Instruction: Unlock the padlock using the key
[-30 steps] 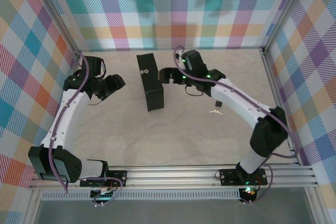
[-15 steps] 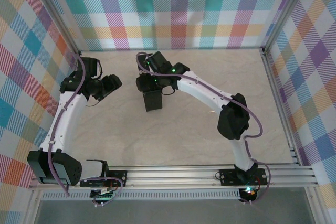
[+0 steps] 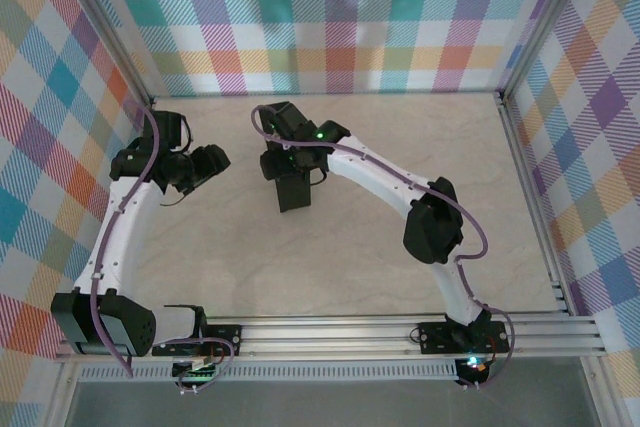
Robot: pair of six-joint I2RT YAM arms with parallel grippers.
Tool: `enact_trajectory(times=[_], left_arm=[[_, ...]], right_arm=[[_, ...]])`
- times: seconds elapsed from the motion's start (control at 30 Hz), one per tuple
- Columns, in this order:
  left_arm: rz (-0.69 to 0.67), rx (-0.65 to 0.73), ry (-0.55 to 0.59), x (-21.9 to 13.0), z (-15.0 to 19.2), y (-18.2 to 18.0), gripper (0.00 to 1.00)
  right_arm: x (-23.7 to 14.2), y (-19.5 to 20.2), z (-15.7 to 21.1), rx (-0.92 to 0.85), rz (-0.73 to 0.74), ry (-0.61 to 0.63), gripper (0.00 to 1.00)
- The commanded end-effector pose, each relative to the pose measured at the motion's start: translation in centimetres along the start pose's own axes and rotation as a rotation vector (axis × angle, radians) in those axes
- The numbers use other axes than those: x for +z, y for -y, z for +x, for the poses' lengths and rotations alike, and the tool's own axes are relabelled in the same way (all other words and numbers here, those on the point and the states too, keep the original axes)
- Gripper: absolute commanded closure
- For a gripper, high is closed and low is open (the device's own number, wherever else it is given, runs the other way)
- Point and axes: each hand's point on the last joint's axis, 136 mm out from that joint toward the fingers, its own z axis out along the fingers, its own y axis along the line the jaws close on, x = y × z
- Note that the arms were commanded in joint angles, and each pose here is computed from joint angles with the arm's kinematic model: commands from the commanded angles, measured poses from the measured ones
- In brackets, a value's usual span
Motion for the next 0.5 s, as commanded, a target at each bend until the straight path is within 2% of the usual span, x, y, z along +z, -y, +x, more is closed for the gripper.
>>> enact_trajectory(times=[0.0,0.17,0.3,0.47], left_arm=[[0.020,0.026,-0.021,-1.0,0.9,-0.1,0.34],[0.056,0.032,-0.097,0.4,2.7,0.1,0.34],[0.076,0.024,-0.135,2.1,3.9,0.7,0.34],[0.068,0.051,-0.155,4.6,4.4,2.3,0.34]], right_arm=[[0.5,0.3,1.2,0.089,-0.059,-0.036,0.15],[-1.1,0.3,0.8,0.273,-0.315,0.034,0.18],[-2.1,2.3,2.1,0.426,-0.477,0.029,0.19],[-1.8,4.4,5.7,0.494,-0.550,-0.014,0.17]])
